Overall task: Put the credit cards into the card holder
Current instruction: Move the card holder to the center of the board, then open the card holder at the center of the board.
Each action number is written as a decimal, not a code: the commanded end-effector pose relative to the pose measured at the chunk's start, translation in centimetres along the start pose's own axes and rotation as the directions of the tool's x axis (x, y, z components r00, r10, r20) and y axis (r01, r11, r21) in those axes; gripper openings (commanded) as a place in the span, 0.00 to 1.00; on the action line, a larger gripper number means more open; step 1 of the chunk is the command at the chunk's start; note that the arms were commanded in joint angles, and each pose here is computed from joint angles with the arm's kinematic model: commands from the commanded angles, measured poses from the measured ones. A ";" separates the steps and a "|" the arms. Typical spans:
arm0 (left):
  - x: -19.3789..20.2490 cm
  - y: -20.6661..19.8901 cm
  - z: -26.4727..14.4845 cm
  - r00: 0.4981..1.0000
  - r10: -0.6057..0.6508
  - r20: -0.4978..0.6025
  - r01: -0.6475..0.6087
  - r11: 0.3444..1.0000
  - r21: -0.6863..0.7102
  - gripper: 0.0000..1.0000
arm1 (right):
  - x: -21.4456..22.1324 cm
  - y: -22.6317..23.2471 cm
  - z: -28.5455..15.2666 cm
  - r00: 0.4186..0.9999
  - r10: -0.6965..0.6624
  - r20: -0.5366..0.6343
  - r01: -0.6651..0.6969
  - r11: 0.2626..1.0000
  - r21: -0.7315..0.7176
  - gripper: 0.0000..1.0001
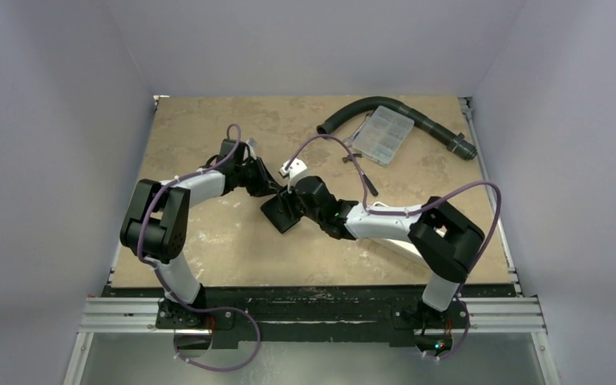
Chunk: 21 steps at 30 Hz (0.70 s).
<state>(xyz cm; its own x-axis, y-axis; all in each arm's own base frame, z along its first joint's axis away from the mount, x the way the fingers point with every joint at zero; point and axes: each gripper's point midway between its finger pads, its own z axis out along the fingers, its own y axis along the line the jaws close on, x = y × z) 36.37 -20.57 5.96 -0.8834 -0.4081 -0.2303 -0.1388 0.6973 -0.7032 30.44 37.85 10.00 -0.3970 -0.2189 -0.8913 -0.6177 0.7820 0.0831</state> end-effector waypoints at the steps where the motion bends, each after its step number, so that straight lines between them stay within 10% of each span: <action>1: 1.2 0.9 -0.7 0.995 0.092 -0.027 -0.092 0.996 -0.020 0.09 | -0.9 0.0 1.1 1.000 -0.005 0.023 0.005 1.000 0.023 0.49; 21: 2.8 4.1 0.8 0.993 0.031 -0.111 -0.044 0.993 -0.112 0.00 | 1.6 0.0 2.4 0.977 -0.205 -0.066 0.215 0.953 0.214 0.46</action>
<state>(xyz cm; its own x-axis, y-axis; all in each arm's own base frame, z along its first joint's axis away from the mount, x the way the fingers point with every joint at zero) 34.94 -20.54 4.00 -0.9202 -0.3339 -0.2042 -0.1083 0.7186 -0.6870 30.63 39.81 6.55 -0.3252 -0.4258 -0.8443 -0.5922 0.7878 -0.1693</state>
